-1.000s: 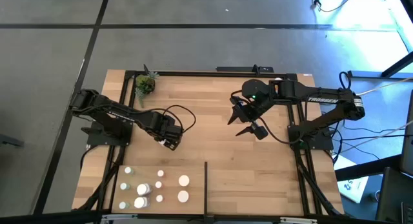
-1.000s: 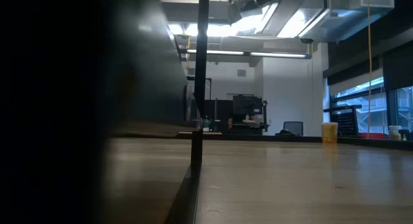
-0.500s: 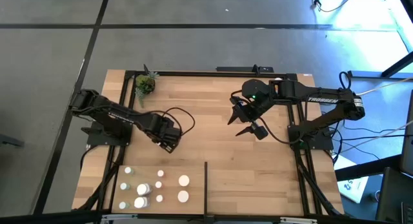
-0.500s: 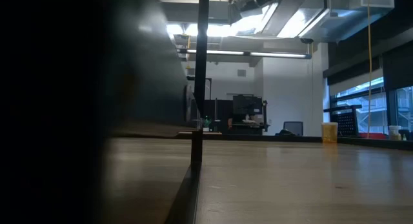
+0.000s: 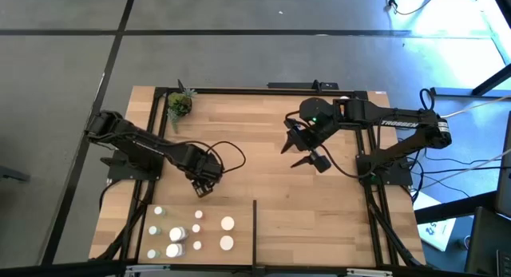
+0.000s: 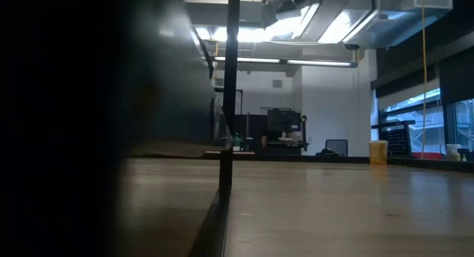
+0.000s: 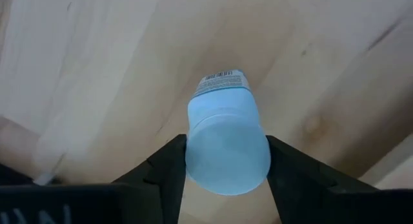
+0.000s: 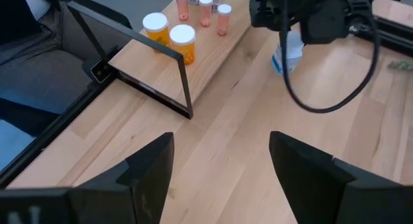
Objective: Pick and place medicine bottles onto shelf by color
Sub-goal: Put the white pill bottle on the shelf aligned with the other white pill bottle
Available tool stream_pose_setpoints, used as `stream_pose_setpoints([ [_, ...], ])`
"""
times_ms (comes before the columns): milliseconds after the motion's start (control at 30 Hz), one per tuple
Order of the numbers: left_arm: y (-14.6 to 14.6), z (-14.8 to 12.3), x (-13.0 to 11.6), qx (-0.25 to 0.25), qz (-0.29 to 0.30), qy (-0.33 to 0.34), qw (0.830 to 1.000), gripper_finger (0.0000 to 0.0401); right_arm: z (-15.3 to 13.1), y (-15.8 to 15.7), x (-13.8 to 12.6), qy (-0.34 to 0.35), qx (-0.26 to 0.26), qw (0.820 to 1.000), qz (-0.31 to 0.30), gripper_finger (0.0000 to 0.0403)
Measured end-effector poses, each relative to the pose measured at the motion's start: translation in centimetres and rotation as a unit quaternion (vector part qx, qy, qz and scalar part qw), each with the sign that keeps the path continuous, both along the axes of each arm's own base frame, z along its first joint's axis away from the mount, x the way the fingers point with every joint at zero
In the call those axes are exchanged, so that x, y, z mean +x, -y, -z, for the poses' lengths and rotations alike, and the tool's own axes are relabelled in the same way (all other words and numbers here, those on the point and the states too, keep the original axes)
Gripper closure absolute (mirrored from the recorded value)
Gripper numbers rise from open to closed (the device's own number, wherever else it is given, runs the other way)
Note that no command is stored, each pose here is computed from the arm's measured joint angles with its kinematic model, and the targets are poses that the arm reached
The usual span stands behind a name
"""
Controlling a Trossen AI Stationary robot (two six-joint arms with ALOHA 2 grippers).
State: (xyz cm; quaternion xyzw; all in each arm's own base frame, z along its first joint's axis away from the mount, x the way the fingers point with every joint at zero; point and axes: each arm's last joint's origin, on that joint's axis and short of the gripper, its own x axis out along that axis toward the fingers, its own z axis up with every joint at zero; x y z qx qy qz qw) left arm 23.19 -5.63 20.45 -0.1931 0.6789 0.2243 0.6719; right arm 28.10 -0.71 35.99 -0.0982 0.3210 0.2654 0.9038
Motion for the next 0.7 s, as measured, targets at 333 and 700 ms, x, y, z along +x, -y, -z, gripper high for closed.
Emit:
stream_pose_setpoints([
  [333,1.1,0.0,-0.3,-0.004,0.082,-0.003,0.997,0.0227,-0.1,0.0,0.1,0.007,-0.001,1.0,0.001,0.0146],
  [700,2.6,-1.5,-1.0,-0.015,0.114,0.029,0.993,0.0227,-0.1,0.0,0.1,0.008,-0.001,1.0,0.0,0.0146],
])
